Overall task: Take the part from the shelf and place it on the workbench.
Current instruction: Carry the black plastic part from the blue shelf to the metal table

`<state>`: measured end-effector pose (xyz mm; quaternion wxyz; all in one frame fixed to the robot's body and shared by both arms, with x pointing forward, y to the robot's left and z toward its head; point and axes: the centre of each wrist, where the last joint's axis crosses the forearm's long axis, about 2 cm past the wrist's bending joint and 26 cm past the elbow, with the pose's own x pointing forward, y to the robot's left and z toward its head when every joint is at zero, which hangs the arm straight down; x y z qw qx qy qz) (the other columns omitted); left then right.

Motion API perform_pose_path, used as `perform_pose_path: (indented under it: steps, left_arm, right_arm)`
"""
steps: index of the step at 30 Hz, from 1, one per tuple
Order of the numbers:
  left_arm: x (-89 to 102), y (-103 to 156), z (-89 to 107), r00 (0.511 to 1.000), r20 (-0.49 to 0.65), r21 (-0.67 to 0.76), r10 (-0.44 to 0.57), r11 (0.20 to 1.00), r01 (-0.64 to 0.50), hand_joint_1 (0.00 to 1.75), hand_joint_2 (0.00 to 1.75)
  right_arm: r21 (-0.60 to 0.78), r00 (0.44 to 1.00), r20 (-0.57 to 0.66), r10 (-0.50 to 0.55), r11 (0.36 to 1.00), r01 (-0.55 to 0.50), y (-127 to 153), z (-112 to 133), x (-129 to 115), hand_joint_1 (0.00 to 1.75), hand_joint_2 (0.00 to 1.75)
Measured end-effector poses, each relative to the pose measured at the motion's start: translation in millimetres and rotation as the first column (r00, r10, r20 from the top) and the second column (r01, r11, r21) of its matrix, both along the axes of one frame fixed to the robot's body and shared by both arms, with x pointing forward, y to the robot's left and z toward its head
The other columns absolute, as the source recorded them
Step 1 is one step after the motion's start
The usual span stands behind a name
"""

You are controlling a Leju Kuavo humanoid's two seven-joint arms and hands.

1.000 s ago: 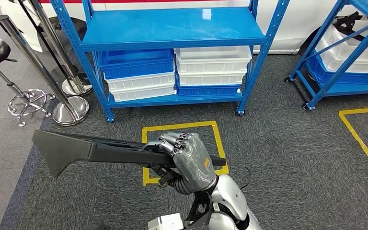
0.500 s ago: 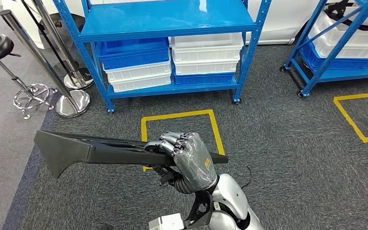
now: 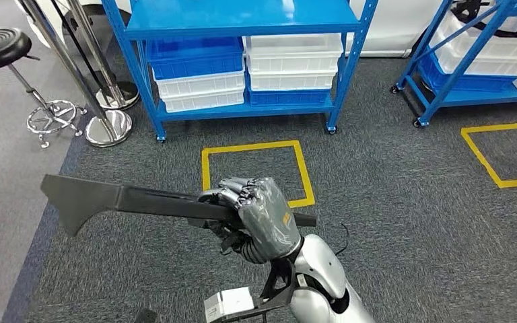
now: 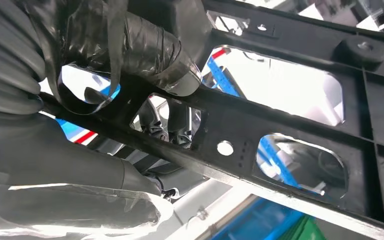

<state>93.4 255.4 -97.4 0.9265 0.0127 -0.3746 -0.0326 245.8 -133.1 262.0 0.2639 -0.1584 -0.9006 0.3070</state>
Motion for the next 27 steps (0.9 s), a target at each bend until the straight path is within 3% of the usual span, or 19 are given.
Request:
perform_pose_path:
  steps: [12,27]
  left_arm:
    - [2.9,-0.3,0.6,1.0,0.0,-0.009,0.001,1.0,-0.001,0.0,1.75]
    - [4.4,0.9,0.9,1.0,0.005,-0.01,0.009,1.0,-0.008,0.0,1.75]
  right_arm:
    - [0.023,1.0,0.024,0.016,1.0,-0.017,4.5,16.3,3.7,1.75,1.75]
    - [0.026,0.999,0.033,0.02,0.999,-0.021,5.7,18.5,4.1,1.75,1.75]
